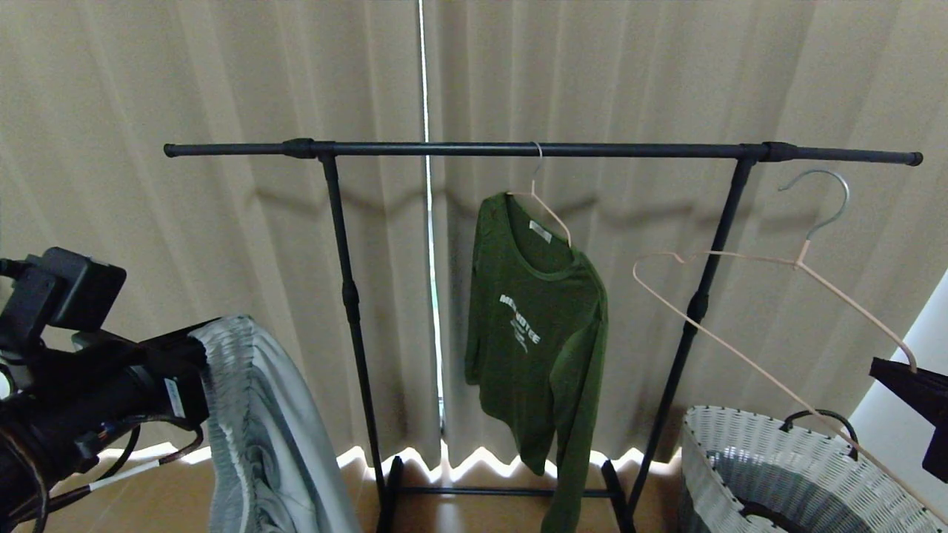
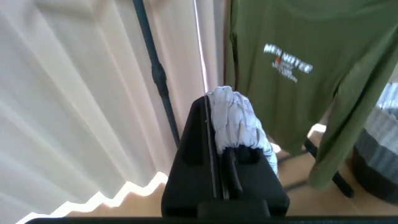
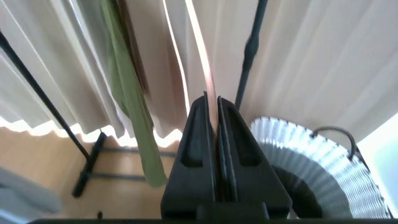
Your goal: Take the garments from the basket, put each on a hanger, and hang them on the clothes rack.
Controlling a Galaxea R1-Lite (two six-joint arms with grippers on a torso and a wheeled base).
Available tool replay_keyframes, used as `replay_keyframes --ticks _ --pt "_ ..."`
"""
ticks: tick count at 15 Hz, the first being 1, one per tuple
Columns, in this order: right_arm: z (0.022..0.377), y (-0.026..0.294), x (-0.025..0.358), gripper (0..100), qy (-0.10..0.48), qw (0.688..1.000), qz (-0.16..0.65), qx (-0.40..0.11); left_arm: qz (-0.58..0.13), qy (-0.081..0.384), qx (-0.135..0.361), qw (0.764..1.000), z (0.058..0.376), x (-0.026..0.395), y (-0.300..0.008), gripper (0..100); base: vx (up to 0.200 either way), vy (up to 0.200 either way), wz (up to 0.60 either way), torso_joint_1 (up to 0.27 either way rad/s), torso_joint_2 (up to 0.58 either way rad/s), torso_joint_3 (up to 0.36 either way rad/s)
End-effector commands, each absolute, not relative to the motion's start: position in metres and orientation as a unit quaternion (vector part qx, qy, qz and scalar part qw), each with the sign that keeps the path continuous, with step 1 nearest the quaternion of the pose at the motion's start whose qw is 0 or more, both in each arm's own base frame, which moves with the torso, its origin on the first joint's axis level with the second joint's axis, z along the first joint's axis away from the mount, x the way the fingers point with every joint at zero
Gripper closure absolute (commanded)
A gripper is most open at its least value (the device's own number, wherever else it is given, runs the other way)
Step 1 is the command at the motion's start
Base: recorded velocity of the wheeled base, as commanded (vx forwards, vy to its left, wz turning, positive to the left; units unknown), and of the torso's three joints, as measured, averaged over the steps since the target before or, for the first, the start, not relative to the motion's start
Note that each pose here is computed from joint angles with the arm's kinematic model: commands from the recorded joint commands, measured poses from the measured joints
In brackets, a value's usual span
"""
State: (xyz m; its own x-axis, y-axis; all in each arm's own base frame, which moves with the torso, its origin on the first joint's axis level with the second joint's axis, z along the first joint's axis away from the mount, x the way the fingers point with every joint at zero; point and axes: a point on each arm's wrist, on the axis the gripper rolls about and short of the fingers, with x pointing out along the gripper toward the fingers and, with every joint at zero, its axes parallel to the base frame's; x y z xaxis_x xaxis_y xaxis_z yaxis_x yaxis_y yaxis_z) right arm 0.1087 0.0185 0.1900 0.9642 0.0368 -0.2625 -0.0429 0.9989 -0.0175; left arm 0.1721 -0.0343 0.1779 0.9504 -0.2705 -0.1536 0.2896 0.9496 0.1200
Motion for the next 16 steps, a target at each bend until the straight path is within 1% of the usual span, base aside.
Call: replay_keyframes --ticks 1,2,5,6,9,14,16 --pt "0.19 0.017 0.103 100 0.124 0.992 0.02 -0.02 -0.141 0.082 0.069 0.984 0.168 0.167 -0.033 100 0.0 0.0 0.0 0.0 0.0 0.0" --pt "0.187 0.017 0.103 100 0.129 0.991 0.023 -0.03 -0.135 0.081 0.069 0.985 0.164 0.167 -0.031 100 0.0 0.0 0.0 0.0 0.0 0.0" --pt "0.183 0.017 0.103 100 0.135 0.99 0.027 -0.031 -0.131 0.078 0.071 0.986 0.164 0.167 -0.029 100 0.0 0.0 0.0 0.0 0.0 0.0" --pt "0.181 0.018 0.102 100 0.137 0.99 0.034 -0.031 -0.132 0.09 0.074 0.984 0.158 0.164 -0.029 100 0.0 0.0 0.0 0.0 0.0 0.0" --pt "0.179 0.018 0.102 100 0.143 0.989 0.036 -0.032 -0.126 0.092 0.073 0.985 0.157 0.165 -0.027 100 0.0 0.0 0.0 0.0 0.0 0.0" --pt "0.176 0.018 0.102 100 0.147 0.988 0.036 -0.033 -0.125 0.094 0.074 0.985 0.157 0.164 -0.027 100 -0.2 0.0 0.0 0.005 0.01 0.001" --pt "0.176 0.018 0.102 100 0.147 0.988 0.037 -0.033 -0.126 0.094 0.074 0.985 0.156 0.164 -0.027 100 0.0 0.0 0.0 0.0 0.0 0.0"
